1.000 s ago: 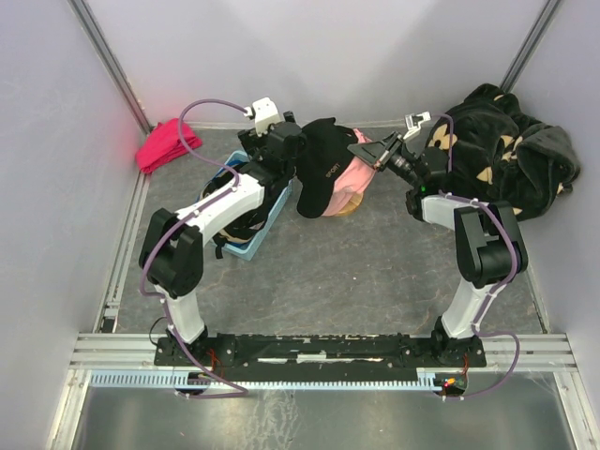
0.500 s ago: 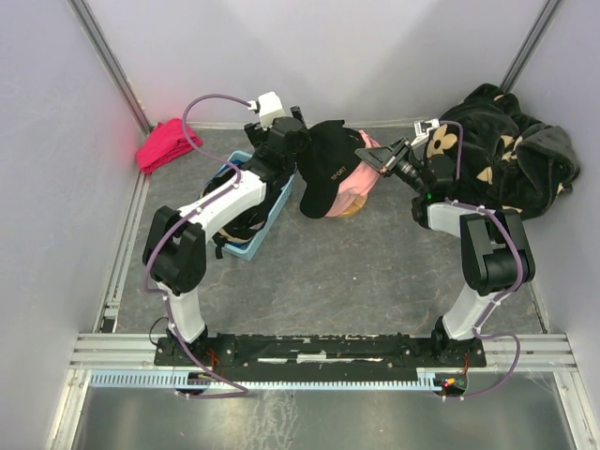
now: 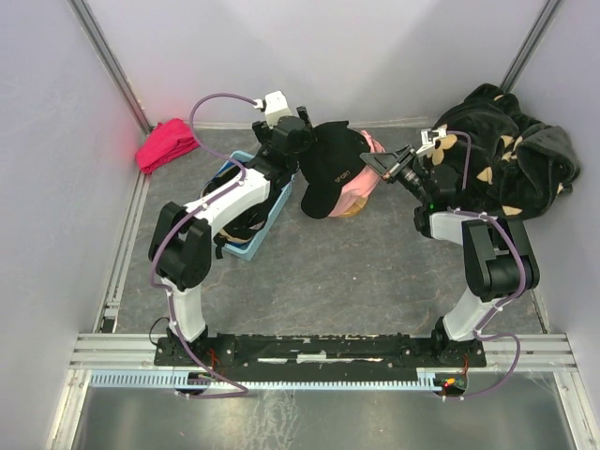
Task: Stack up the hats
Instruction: Stack the hat on the hat.
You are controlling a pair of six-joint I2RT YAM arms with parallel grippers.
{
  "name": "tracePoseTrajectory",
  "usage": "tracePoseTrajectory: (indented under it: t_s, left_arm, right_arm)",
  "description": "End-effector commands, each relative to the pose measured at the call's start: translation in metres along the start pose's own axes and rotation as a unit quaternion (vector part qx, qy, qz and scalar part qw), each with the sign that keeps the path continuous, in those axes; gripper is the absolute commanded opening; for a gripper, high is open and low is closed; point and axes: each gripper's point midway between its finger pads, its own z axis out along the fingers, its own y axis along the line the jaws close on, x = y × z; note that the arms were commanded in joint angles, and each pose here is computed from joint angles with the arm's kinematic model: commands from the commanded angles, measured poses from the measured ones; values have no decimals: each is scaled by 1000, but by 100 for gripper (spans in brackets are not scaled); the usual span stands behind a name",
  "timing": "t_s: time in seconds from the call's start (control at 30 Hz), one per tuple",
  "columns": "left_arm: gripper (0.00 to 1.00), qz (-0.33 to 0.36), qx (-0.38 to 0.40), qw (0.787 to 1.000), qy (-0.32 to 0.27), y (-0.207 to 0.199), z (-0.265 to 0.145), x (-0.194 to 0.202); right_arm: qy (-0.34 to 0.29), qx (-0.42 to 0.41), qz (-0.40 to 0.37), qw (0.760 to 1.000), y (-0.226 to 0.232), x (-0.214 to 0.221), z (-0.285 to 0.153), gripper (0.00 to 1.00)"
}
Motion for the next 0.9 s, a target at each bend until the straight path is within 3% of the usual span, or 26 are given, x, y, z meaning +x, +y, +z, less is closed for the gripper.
tracePoseTrajectory:
  t_s: [0.0, 0.47, 0.63, 0.87]
  left_arm:
    - [92, -18, 46, 999, -19, -24, 1, -24]
    - [81, -20, 154, 988, 11, -69, -1, -13]
    - [80, -12, 160, 987, 25, -75, 1, -3]
    - [80, -9, 175, 984, 30, -83, -2, 1]
  right_arm:
    - [-28, 47, -11, 998, -28, -6, -14, 1]
    - [-30, 105, 31, 994, -72, 9, -20, 3]
    - [3, 114, 17, 993, -72, 22, -10, 11]
    - [36, 133, -8, 990, -71, 34, -7, 31]
